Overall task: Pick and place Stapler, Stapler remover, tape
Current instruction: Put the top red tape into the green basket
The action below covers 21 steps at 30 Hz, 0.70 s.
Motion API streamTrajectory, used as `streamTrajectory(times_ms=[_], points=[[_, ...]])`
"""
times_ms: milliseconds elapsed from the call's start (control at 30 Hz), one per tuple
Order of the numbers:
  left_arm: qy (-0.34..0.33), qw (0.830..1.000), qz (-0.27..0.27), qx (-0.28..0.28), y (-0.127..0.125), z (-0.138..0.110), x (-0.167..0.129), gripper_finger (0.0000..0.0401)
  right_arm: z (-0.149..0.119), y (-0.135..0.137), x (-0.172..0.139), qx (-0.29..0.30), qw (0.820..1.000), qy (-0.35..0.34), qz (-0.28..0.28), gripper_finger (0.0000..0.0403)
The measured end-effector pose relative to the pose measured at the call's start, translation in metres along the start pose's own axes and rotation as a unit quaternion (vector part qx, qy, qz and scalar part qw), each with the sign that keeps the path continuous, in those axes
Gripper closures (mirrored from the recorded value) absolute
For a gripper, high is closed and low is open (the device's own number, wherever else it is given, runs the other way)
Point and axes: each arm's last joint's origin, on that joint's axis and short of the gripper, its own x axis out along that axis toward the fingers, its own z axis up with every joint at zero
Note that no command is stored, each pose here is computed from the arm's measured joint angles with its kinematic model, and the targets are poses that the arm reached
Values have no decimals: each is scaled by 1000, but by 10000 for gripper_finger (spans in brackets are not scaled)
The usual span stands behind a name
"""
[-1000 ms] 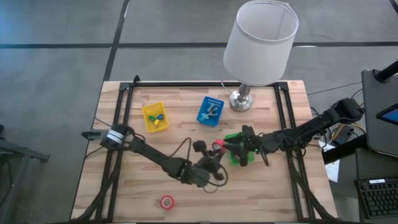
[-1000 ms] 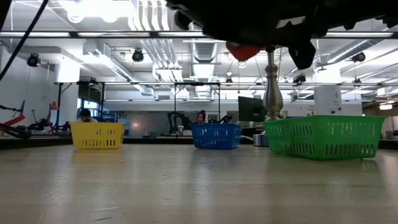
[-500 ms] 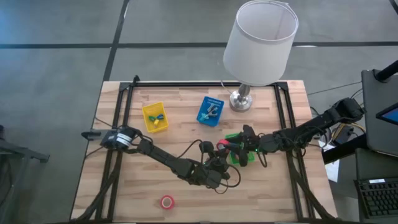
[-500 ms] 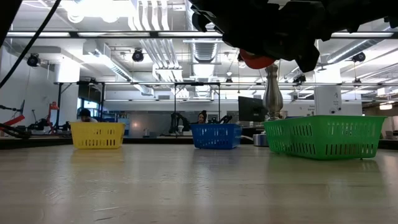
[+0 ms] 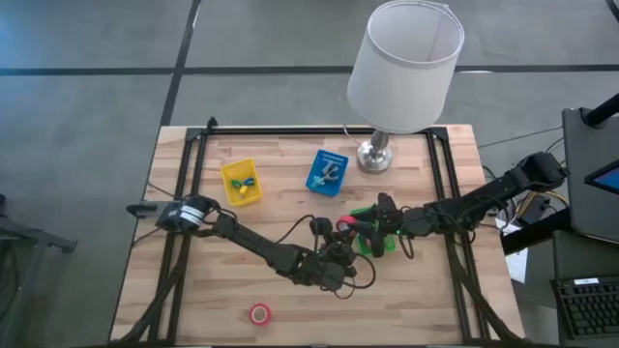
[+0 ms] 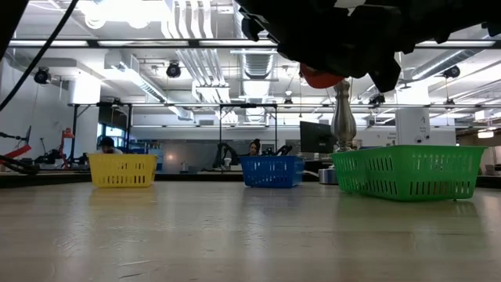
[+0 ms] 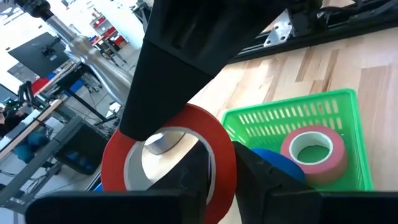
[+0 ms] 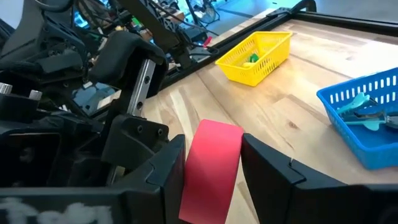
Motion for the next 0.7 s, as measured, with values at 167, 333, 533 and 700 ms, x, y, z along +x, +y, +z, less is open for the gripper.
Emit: streamTrajectory(times_ms=[167,333,533,700], points=[[1,1000,-2,12,0,0,1,341,-3,-3,0,-6,1000,19,-14,275],[16,999,-33,40,-1,-6,2,339,-7,-5,0,-10,999,34,-19,279],[23,998,-49,42,-2,-9,2,327,-8,-6,0,-7,999,42,-19,277],[24,998,-47,31,-1,-8,3,297,-11,-8,-1,-3,998,53,-30,278]])
